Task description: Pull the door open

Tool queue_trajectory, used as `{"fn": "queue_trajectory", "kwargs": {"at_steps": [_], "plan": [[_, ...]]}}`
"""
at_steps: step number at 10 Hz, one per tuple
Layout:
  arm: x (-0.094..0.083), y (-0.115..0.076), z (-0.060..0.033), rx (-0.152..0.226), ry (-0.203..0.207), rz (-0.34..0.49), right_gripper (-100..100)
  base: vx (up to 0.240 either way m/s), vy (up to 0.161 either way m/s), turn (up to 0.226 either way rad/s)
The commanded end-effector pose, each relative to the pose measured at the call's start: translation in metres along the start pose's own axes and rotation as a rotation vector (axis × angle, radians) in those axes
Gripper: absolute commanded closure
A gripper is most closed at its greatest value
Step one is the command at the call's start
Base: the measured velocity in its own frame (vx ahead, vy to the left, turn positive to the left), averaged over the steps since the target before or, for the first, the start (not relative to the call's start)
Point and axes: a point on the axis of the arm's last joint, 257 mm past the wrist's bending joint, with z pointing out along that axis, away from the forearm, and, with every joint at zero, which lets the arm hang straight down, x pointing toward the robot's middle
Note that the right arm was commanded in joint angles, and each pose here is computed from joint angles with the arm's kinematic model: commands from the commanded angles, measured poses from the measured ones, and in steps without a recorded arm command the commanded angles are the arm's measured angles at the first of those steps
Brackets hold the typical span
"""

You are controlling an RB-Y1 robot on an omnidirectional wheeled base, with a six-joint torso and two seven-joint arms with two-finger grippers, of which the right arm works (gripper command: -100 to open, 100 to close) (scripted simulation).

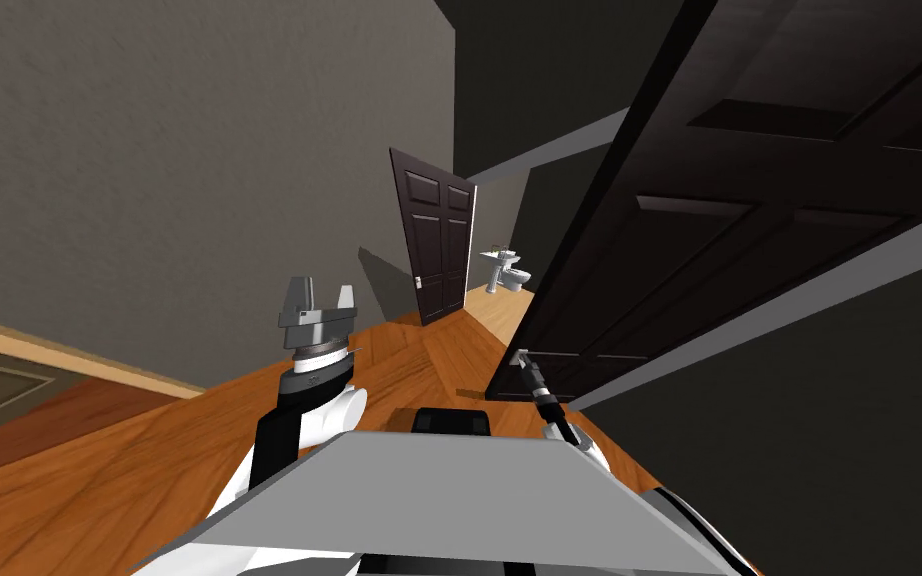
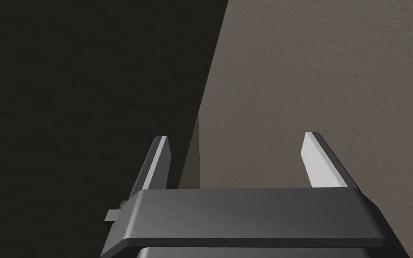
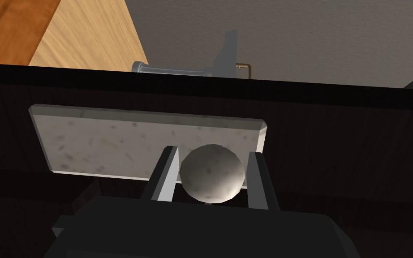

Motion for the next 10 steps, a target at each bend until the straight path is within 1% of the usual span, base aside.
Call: {"fn": "queue_trajectory", "kwargs": {"at_steps": [1, 5, 6, 7, 8, 10], "plan": [[-0.002, -0.001, 0.0069, 0.006, -0.016, -0.001, 100, -0.223, -0.092, 0.2], [0.001, 0.0, 0.024, 0.009, -0.04, 0.003, 100, -0.2, -0.07, 0.142], [0.001, -0.001, 0.0212, 0.01, -0.036, 0.002, 100, -0.073, -0.026, 0.035], [0.002, -0.002, 0.0133, 0.012, -0.01, 0.001, 100, -0.135, -0.041, 0.095], [0.002, -0.001, 0.0109, 0.011, -0.002, 0.0, 100, -0.197, -0.085, 0.089], [0.003, 0.0, 0.0002, 0.009, 0.034, 0.0, 100, -0.18, -0.057, 0.072]]}}
